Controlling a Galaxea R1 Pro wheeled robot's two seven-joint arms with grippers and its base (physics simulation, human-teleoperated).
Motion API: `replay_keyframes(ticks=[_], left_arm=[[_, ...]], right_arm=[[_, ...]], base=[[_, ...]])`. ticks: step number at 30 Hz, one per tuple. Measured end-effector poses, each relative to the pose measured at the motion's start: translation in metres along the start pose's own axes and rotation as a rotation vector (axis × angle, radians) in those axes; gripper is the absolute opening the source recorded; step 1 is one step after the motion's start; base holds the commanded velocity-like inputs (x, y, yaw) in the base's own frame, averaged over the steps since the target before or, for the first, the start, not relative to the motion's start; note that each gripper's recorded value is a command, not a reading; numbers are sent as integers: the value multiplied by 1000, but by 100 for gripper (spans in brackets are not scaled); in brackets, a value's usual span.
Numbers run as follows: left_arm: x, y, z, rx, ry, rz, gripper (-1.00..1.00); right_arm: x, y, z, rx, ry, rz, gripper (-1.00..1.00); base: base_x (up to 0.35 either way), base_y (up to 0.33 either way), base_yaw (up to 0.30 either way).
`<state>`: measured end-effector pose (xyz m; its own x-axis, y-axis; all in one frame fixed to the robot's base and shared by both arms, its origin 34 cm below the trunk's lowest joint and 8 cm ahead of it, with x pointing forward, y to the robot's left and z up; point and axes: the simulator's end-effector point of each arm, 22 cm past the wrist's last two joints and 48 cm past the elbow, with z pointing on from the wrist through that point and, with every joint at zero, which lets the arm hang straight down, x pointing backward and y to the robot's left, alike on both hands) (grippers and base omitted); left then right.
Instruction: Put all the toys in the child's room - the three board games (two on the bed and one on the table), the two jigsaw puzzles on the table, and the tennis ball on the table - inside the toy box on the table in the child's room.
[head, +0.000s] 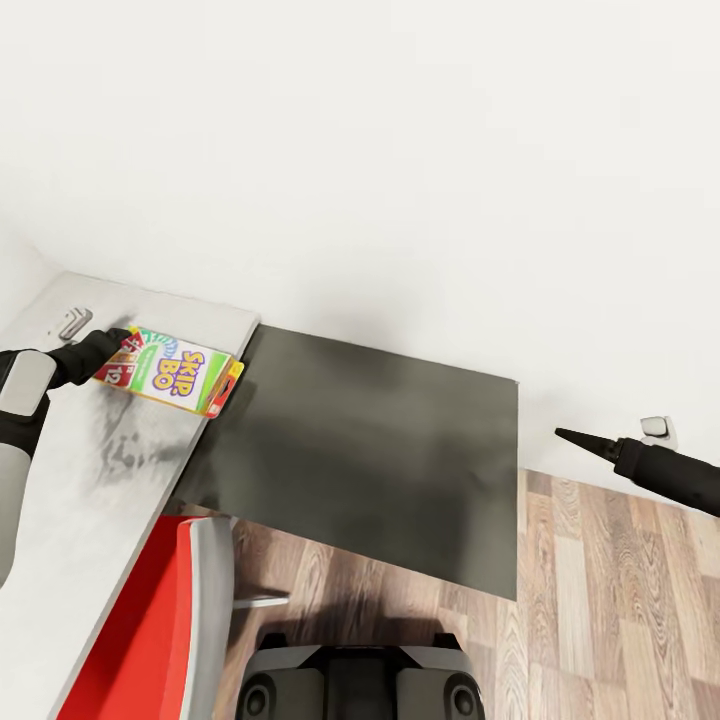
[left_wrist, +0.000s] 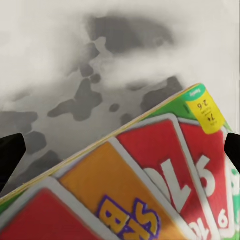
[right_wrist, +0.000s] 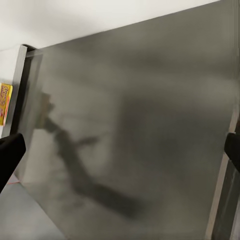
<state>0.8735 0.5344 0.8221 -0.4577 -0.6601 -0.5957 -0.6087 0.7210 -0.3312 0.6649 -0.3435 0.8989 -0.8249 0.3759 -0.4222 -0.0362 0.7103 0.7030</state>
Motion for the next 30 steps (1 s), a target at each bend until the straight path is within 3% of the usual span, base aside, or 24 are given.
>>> replay_keyframes(ticks=[9, 30], left_arm=[[0, 0, 0, 2, 0, -1, 100], [-1, -2, -1, 7, -4, 1, 100]], right_arm=[[-1, 0, 0, 1, -2, 0, 100], [-1, 0, -1, 1, -2, 0, 100]], base=[[0, 0, -107], [0, 0, -11]])
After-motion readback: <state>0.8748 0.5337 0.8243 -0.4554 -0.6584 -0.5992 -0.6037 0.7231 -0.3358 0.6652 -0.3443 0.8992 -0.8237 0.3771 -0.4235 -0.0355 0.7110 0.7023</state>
